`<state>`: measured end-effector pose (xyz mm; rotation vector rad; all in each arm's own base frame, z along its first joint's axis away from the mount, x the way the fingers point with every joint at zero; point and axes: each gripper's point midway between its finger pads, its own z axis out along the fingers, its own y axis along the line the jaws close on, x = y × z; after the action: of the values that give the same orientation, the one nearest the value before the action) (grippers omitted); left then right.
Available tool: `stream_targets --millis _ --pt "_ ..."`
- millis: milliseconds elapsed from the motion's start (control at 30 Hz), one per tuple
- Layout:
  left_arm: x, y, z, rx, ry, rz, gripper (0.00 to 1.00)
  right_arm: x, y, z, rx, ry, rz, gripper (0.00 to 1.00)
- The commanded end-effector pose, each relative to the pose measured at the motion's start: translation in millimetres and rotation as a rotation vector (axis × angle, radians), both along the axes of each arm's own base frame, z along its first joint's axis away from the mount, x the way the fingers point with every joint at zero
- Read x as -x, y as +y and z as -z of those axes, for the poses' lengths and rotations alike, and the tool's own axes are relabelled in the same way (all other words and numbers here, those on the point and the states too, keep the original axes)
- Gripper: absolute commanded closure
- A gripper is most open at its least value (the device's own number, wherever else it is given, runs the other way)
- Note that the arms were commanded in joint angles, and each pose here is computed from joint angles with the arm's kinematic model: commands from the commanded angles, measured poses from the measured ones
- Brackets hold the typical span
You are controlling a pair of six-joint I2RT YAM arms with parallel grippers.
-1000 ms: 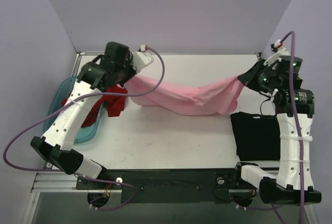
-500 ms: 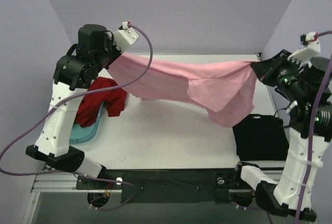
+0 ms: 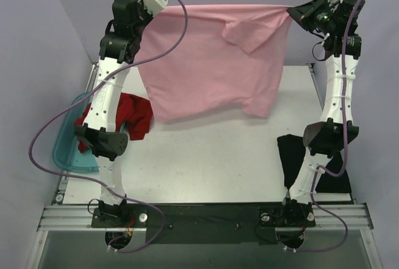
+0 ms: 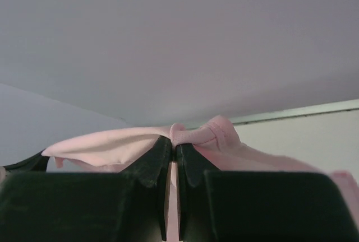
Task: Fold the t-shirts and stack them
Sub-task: Flatten out the tshirt
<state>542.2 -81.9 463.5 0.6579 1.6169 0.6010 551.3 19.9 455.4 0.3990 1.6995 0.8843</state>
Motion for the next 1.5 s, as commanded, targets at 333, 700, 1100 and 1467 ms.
stream_targets --millis 333,700,1100,1467 --pt "24 -9 42 0.01 0.146 0.133 1.0 76 20 49 -0.092 0.139 -0.166 1.0" --pt "153 -58 292 -0.164 0.825 0.409 1.0 167 38 327 0.033 0.897 -0.227 1.0" --pt "214 -53 394 -0.272 1.08 0.47 1.0 183 -31 406 0.35 1.183 -0.043 1.0" --pt "267 -50 373 -0.225 1.263 0.619 0.39 210 -39 370 0.678 1.19 0.047 0.33"
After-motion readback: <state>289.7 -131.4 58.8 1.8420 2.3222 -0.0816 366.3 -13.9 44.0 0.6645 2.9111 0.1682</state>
